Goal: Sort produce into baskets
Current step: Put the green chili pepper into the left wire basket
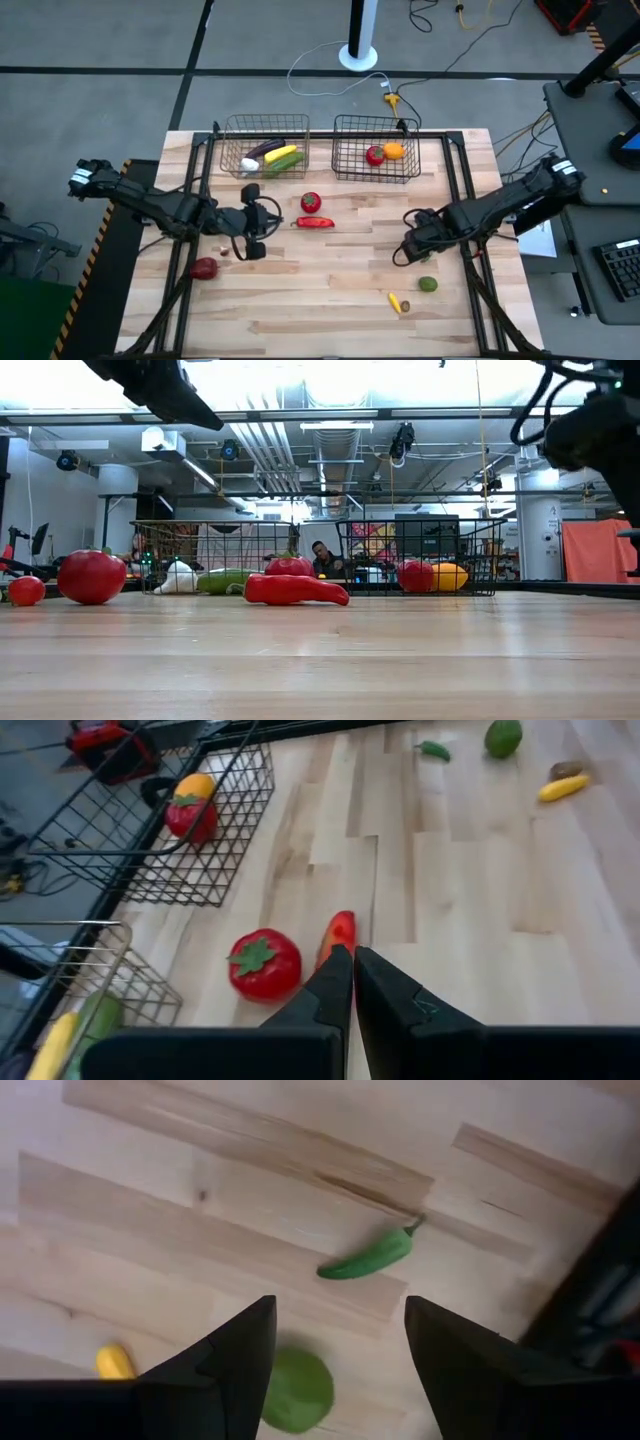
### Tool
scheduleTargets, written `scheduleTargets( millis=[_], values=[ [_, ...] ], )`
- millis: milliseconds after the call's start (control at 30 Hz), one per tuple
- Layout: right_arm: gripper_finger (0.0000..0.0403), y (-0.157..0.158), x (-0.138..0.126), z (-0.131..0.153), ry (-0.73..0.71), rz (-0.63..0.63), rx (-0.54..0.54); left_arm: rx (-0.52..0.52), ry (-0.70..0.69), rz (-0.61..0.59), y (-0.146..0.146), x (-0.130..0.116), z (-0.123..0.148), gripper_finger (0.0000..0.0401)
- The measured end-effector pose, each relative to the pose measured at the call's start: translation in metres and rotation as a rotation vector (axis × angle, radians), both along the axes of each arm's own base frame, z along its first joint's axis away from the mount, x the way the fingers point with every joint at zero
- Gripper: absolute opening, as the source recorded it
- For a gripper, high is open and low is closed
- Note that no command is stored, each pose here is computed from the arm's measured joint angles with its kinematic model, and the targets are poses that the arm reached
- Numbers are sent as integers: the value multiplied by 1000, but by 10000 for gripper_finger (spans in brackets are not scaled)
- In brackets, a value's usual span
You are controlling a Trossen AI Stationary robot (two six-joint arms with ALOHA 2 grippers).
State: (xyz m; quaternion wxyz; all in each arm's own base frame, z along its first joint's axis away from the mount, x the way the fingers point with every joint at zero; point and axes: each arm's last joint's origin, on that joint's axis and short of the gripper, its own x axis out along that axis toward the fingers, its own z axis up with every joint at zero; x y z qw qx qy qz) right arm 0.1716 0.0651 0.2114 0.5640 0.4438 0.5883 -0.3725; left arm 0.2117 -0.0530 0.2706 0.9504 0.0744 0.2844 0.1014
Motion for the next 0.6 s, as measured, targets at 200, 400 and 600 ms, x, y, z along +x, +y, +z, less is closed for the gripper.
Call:
scheduleTargets(
  millis=[200,400,600],
  values=[
    [215,1,-3,-17,11,-48,1,67,29,52,3,-3,-2,0],
    [215,7,-5,-27,20,-83,5,124,46,113,6,-5,-4,0],
    [215,11,-15,-39,64,-143,6,154,75,133,7,-7,-6,0]
  ],
)
